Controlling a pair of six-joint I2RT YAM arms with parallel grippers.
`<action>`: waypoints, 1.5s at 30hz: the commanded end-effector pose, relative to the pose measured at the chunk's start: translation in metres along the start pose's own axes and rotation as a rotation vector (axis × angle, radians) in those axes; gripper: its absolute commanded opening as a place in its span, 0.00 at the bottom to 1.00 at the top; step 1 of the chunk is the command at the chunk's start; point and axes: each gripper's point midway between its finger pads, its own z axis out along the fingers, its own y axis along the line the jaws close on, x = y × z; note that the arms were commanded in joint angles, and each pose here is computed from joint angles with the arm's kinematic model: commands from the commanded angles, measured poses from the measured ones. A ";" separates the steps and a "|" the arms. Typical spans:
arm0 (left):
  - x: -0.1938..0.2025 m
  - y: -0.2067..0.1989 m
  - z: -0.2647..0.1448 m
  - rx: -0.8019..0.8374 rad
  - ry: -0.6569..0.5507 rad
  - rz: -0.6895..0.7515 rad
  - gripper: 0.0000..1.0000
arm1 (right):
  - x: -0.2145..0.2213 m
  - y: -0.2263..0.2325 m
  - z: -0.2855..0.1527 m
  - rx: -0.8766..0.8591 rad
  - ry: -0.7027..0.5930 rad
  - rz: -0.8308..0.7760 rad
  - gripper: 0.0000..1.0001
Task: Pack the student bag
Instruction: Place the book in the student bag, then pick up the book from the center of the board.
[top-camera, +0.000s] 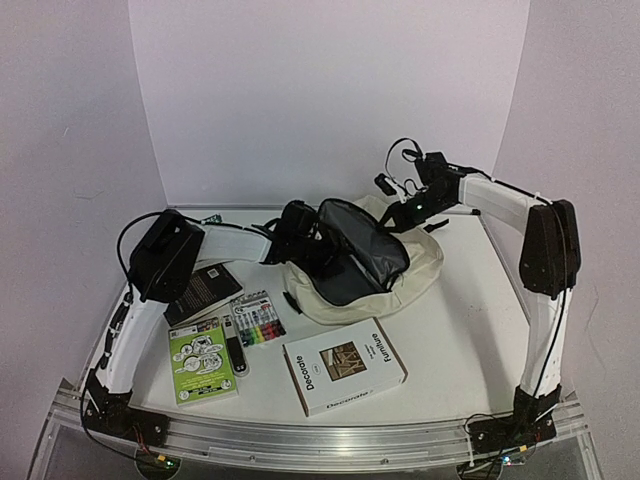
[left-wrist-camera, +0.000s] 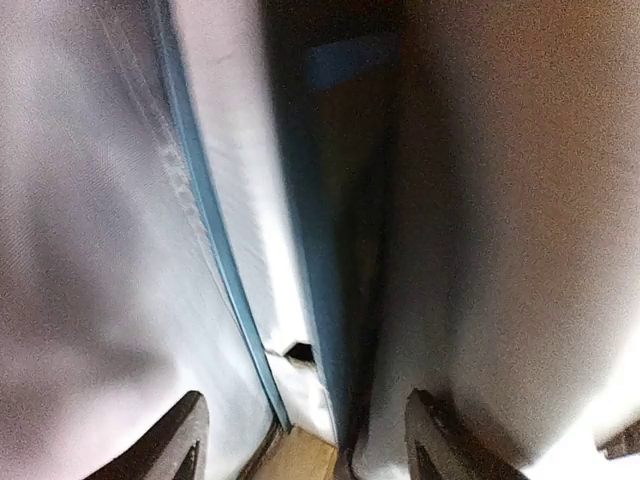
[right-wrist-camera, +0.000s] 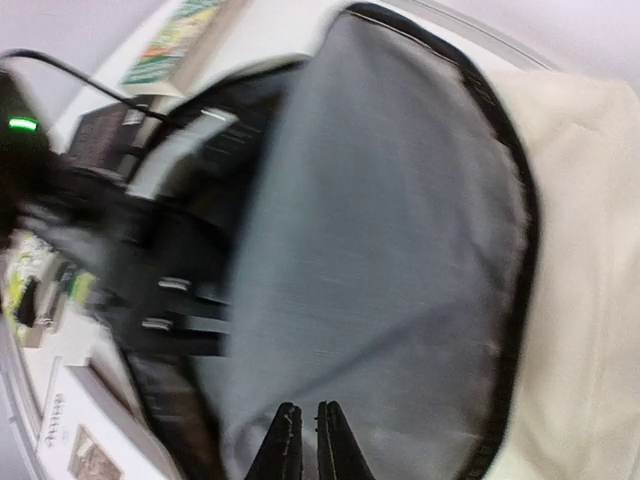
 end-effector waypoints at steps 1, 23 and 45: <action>-0.013 -0.053 -0.055 -0.040 -0.082 0.098 0.73 | 0.027 -0.035 0.020 0.125 0.084 0.013 0.10; 0.169 -0.017 -0.181 -0.205 0.314 0.546 0.95 | 0.053 0.057 -0.090 -0.067 0.080 0.080 0.93; 0.234 0.075 -0.193 -0.432 0.353 0.378 0.86 | 0.222 0.141 0.003 -0.380 0.506 0.409 0.67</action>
